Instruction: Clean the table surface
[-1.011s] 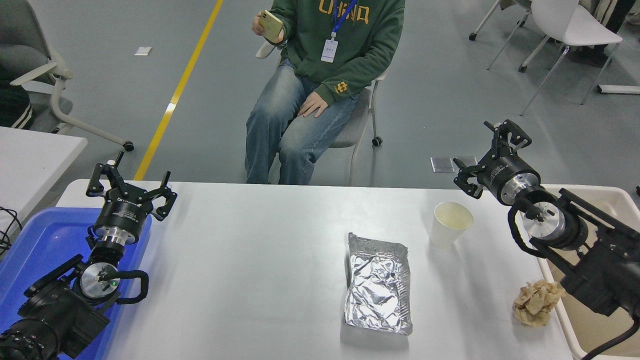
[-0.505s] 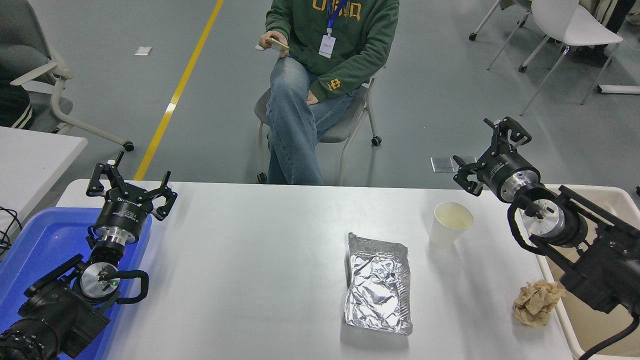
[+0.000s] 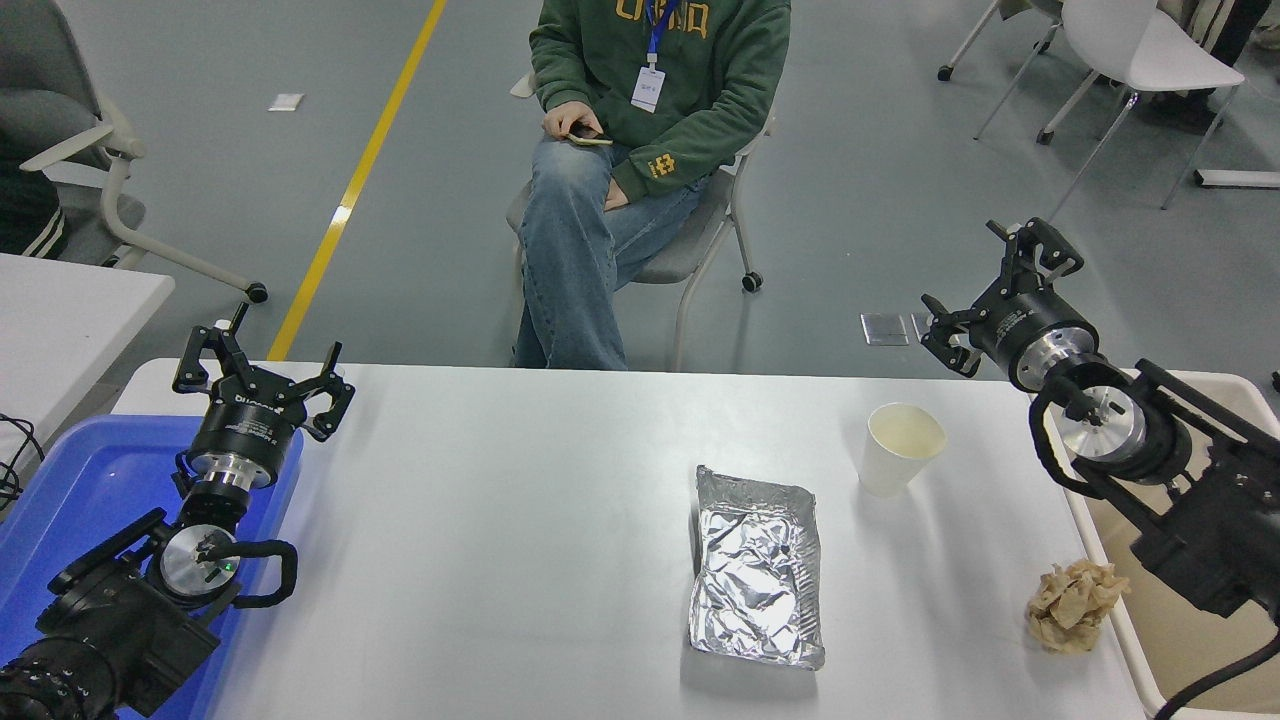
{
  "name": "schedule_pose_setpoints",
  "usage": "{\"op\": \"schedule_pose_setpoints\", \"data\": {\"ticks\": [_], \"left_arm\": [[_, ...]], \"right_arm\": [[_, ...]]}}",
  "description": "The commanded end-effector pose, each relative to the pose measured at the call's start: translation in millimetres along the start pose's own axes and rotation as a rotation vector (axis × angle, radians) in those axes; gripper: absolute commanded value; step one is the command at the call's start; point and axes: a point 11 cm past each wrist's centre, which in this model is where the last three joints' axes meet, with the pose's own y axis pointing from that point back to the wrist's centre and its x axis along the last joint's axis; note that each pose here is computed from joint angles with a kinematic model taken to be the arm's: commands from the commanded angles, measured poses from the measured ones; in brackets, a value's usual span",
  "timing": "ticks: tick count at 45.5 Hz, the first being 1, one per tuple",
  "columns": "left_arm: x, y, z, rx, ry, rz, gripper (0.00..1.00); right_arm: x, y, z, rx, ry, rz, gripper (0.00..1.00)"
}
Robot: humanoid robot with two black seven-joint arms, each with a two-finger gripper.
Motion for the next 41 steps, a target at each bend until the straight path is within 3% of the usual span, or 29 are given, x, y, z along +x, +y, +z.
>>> {"op": "schedule_pose_setpoints", "data": {"ticks": [1,11,41], "left_arm": [[0,0,0,-0.001,0.001,-0.001,1.0],[0,0,0,0.0,0.001,-0.001,1.0],[0,0,0,-0.001,0.0,-0.001,1.0]], "right_arm": [[-3,-1,-6,0.023,0.024,-0.015,1.0],[2,2,0,-0.066,0.366,-0.056,1.0],[1,6,-9,-0.251,1.032,-0.186,1.0]]}}
